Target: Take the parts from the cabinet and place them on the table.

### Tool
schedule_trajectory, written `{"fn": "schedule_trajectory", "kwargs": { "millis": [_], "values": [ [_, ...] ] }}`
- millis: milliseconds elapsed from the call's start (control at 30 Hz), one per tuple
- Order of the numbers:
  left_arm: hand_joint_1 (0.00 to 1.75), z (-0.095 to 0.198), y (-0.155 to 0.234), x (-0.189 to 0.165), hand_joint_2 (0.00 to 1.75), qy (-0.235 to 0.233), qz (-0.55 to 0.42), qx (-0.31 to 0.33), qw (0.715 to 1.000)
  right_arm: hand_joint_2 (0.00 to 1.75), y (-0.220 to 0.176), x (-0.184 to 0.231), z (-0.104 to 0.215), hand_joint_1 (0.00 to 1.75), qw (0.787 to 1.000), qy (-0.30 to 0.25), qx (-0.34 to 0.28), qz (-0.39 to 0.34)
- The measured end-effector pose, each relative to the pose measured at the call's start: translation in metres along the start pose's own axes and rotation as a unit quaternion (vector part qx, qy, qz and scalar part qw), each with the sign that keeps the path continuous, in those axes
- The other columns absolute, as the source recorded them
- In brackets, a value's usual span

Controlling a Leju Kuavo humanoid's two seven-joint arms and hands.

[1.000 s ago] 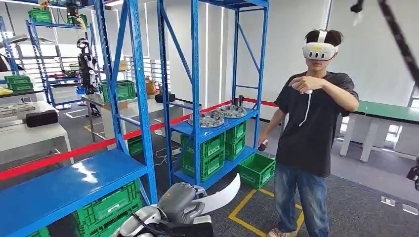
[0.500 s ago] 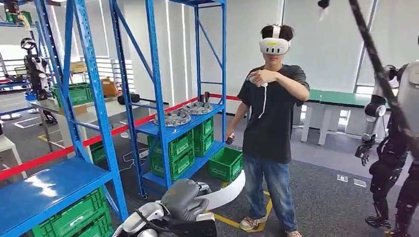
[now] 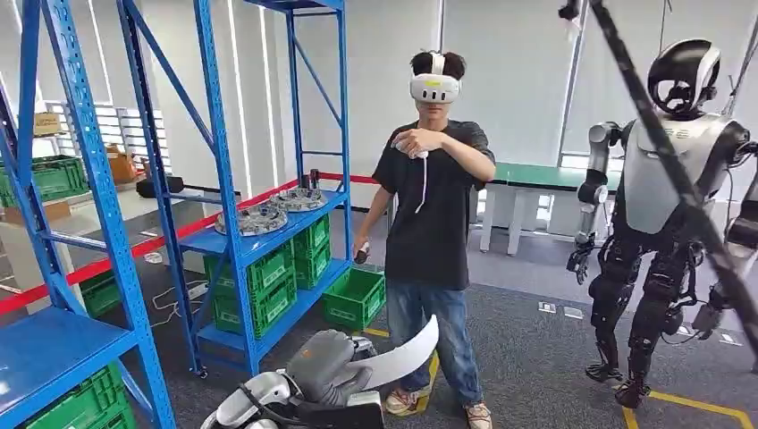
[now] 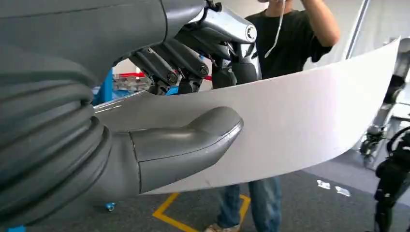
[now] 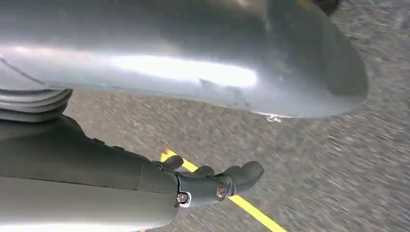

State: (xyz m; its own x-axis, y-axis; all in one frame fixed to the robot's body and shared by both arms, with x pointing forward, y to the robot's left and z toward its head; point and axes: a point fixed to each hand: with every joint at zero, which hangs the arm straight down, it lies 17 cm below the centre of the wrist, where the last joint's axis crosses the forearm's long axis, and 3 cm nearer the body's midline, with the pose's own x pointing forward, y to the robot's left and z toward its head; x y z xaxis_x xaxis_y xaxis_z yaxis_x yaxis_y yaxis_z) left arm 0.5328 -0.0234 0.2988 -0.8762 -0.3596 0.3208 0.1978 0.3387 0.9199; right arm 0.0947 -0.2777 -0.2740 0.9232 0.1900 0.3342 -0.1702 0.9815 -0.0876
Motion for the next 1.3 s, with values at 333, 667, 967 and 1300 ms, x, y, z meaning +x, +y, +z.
{"fn": "schedule_trajectory", "kwargs": {
  "millis": [333, 667, 967, 1300],
  "values": [
    [1.75, -0.002, -0.004, 0.005, 1.75, -0.006, 0.003, -0.001, 1.000, 0.00, 0.000, 0.005, -0.001, 0.00, 1.000, -0.001, 0.001, 0.002],
    [1.75, 0.003, -0.010, 0.002, 1.75, -0.002, 0.006, -0.005, 1.000, 0.00, 0.000, 0.006, -0.001, 0.00, 1.000, -0.001, 0.001, 0.002],
    [1.75, 0.003, -0.011, 0.002, 1.75, -0.002, 0.006, -0.006, 1.000, 0.00, 0.001, 0.000, 0.000, 0.00, 1.000, 0.003, 0.002, 0.002],
    [1.75, 0.000, -0.010, 0.006, 1.75, -0.007, 0.007, -0.006, 1.000, 0.00, 0.001, 0.003, -0.001, 0.00, 1.000, 0.000, 0.002, 0.002]
  ]
}}
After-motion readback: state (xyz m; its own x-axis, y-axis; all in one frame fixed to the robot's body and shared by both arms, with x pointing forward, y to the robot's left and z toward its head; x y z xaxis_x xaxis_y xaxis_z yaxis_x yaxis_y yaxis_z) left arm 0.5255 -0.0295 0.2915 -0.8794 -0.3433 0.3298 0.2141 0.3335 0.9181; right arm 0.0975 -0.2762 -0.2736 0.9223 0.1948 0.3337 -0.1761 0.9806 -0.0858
